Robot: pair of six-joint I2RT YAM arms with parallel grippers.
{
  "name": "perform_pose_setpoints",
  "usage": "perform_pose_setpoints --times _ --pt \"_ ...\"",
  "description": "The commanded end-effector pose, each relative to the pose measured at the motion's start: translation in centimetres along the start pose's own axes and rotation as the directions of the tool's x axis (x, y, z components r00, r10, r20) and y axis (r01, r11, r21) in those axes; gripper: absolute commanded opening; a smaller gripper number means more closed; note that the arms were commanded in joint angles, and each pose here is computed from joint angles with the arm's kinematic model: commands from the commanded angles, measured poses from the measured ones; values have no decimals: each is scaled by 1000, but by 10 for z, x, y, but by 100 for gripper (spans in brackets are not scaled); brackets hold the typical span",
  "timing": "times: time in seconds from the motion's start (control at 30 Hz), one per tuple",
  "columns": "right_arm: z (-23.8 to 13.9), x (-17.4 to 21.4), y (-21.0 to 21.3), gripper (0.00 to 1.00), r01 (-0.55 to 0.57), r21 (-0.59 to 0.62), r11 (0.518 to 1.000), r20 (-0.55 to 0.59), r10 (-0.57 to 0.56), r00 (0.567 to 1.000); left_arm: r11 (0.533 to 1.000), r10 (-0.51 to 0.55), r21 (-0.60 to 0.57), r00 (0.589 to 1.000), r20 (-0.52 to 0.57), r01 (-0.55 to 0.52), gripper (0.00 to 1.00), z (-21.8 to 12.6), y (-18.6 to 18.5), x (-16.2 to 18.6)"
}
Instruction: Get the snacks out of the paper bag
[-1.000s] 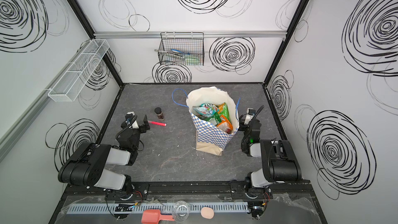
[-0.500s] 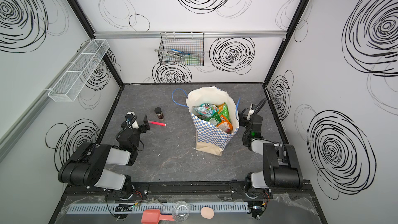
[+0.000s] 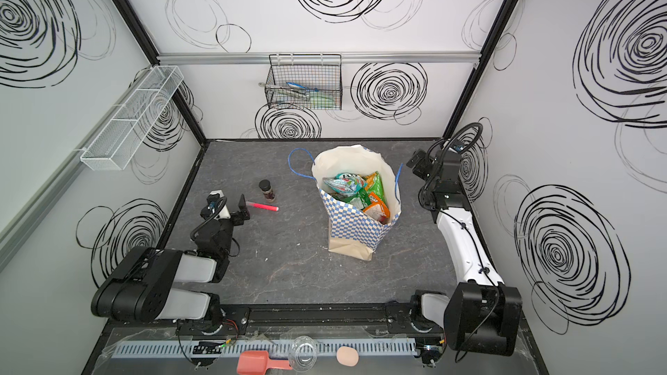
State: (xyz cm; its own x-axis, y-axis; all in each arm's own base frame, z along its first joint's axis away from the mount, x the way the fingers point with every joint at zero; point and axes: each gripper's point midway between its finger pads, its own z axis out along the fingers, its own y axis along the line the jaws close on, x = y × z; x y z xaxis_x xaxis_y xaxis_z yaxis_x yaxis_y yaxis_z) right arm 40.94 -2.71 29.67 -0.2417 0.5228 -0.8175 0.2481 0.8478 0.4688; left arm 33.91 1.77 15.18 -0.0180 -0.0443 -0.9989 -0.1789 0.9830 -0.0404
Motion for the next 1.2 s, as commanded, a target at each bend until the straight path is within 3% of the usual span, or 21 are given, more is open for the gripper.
perform_pose_setpoints --times 0.0,0.17,0.23,0.3,0.47,0.6,0.73,0.87,0.97,1.1,1.17 --pt "-15 -24 27 97 -45 -25 999 -44 44 998 1000 -29 3 994 101 29 96 -7 -1 -43" --pt "-28 -68 84 97 27 -123 992 -45 -33 998 992 -125 -12 992 -34 124 96 -5 -9 -81" --pt "-34 -76 116 97 82 -193 978 -62 -95 994 989 -147 21 989 -26 148 96 -14 -18 -106" --pt "-39 -77 147 97 147 -248 958 -92 -174 980 970 -244 2 970 -12 244 96 -23 -19 -132" --pt "-63 -48 231 97 256 -416 872 -189 -358 914 938 -270 190 954 -129 291 96 -36 -79 -201" --pt "-82 -1 274 97 260 -506 822 -269 -437 858 887 -248 353 952 -182 298 96 -55 -136 -251" --pt "-80 66 265 100 303 -474 827 -417 -513 750 766 -167 582 959 -231 273 96 -82 -203 -288" --pt "-64 111 223 98 393 -391 833 -539 -553 636 659 -14 728 971 -239 189 96 -111 -252 -303" --pt "-53 129 190 97 461 -332 823 -586 -563 583 621 73 774 974 -214 123 96 -126 -270 -304" --pt "-42 150 148 97 480 -279 832 -661 -529 533 588 133 799 958 -253 129 96 -131 -277 -297" --pt "-33 162 129 97 485 -254 837 -686 -509 520 595 171 793 944 -281 128 96 -128 -280 -289"
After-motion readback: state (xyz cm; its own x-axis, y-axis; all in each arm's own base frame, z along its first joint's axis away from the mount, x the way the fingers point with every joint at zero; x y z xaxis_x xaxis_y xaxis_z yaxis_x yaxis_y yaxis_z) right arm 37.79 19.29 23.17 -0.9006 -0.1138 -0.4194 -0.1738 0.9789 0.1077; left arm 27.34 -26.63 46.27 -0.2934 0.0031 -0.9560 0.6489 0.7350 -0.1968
